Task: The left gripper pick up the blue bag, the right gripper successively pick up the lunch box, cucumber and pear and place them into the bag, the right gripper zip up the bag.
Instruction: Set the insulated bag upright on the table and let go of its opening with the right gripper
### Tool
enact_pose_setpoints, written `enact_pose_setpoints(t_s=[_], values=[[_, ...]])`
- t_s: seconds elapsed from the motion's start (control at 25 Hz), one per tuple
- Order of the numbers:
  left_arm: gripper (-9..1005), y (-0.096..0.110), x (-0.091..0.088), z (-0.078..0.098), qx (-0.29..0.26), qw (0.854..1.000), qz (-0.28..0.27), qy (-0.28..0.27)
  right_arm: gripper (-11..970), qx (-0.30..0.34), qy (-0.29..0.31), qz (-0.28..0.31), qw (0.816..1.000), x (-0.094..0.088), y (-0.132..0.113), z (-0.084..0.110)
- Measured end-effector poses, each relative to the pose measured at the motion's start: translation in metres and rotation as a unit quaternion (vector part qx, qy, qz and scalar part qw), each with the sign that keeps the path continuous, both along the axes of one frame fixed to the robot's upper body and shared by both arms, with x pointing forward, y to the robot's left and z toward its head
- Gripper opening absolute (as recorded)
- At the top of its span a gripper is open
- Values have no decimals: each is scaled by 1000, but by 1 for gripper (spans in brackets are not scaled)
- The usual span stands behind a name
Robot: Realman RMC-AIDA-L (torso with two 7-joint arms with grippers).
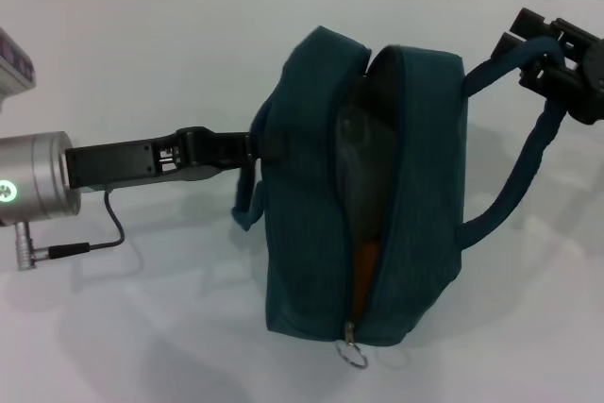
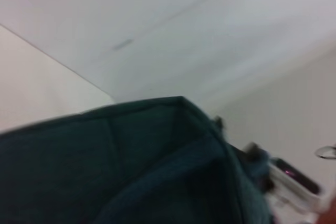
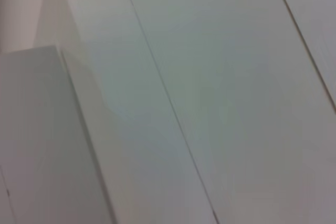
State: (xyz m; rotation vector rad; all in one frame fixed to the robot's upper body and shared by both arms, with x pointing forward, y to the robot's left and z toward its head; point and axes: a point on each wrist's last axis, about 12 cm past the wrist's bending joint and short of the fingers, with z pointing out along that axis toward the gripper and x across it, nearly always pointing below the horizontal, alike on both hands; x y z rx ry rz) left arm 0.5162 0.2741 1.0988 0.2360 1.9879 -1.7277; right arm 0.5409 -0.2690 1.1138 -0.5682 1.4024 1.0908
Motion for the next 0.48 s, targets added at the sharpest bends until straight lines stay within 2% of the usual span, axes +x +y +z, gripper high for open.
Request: enact_pose_setpoints(t_s=[0.12, 0.24, 0.48], values=[[61, 2, 3, -5, 15, 1000, 17, -9, 621, 14, -18, 30, 999, -7, 1, 7], [61, 0, 4, -4, 19, 999, 11, -23, 621, 34, -39, 53, 997, -16, -2, 14], [61, -8, 2, -5, 22, 999, -13, -34, 621, 59, -65, 46, 995, -23, -14, 20]])
